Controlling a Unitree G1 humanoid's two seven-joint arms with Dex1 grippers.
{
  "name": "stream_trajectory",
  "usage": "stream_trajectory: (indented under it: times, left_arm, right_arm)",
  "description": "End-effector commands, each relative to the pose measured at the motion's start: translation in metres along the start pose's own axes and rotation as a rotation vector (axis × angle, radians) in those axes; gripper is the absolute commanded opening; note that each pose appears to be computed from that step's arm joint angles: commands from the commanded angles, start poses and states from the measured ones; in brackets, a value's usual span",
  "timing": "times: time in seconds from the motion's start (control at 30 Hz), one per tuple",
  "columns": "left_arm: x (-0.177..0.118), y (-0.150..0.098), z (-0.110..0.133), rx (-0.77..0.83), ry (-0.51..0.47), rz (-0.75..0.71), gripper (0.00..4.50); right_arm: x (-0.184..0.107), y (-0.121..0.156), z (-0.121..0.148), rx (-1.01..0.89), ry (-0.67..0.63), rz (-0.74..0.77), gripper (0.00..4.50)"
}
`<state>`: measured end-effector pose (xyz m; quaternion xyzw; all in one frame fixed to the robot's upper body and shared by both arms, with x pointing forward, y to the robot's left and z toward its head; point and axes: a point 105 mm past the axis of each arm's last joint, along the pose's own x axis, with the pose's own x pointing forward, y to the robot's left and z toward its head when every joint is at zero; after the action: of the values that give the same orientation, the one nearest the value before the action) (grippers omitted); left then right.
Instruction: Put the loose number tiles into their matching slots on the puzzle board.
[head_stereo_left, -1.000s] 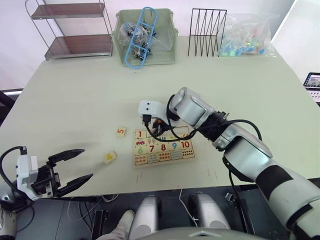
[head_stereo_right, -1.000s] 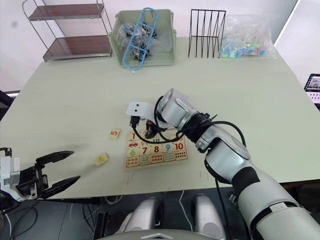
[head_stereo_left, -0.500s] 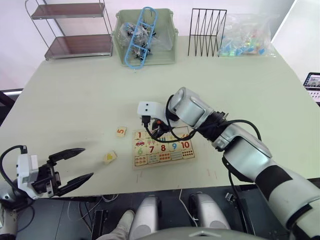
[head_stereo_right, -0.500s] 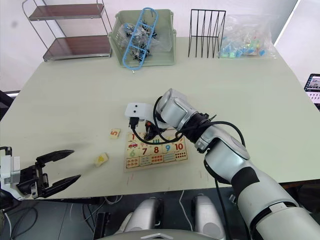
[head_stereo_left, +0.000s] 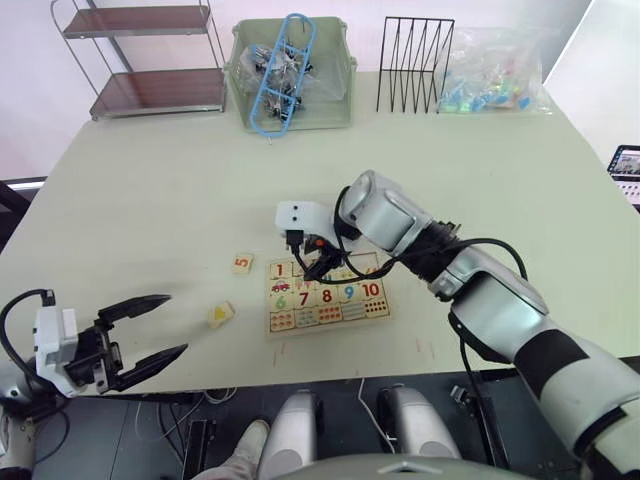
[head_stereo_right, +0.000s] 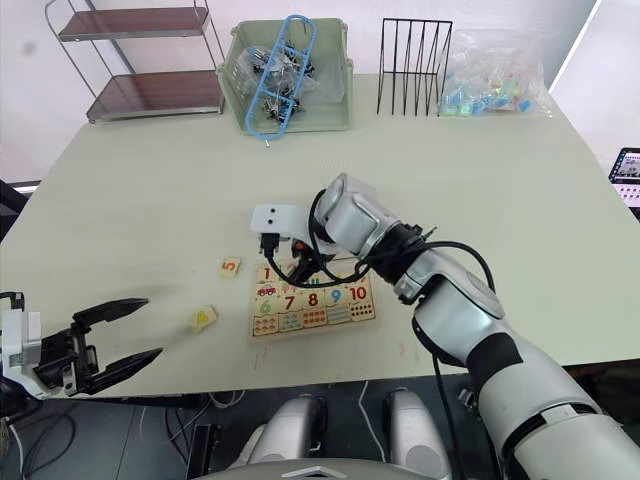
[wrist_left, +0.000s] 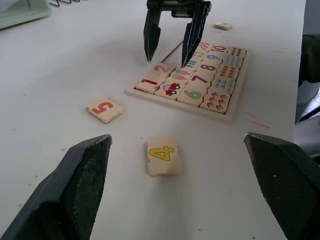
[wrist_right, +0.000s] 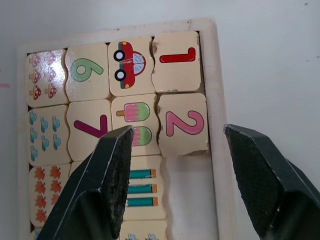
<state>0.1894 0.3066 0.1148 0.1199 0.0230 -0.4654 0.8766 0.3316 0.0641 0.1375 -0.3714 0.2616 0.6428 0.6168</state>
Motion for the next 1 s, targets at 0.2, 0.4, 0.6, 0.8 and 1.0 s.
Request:
stream_trajectory:
  times: [0.2, 0.4, 0.6, 0.8, 1.0]
  left_arm:
    - [0.002, -0.001, 0.005, 0.018, -0.004, -0.004, 4.5]
    - [0.002, 0.0, 0.006, 0.021, -0.005, -0.003, 4.5]
    - [0.003, 0.001, 0.007, 0.022, -0.004, 0.0, 4.5]
    - [0.003, 0.002, 0.008, 0.024, -0.005, 0.001, 4.5]
    - [0.003, 0.002, 0.007, 0.023, -0.001, 0.003, 4.5]
  right_arm:
    - [-0.018, -0.005, 0.013, -0.021, -0.217, -0.078, 2.5]
    - [-0.021, -0.008, 0.01, -0.037, -0.347, -0.145, 0.09]
    - [-0.022, -0.004, 0.013, -0.022, -0.517, -0.167, 0.09]
    - [-0.01, -0.001, 0.006, -0.021, -0.557, -0.18, 0.09]
    - [0.002, 0.002, -0.004, -0.019, -0.541, -0.172, 0.09]
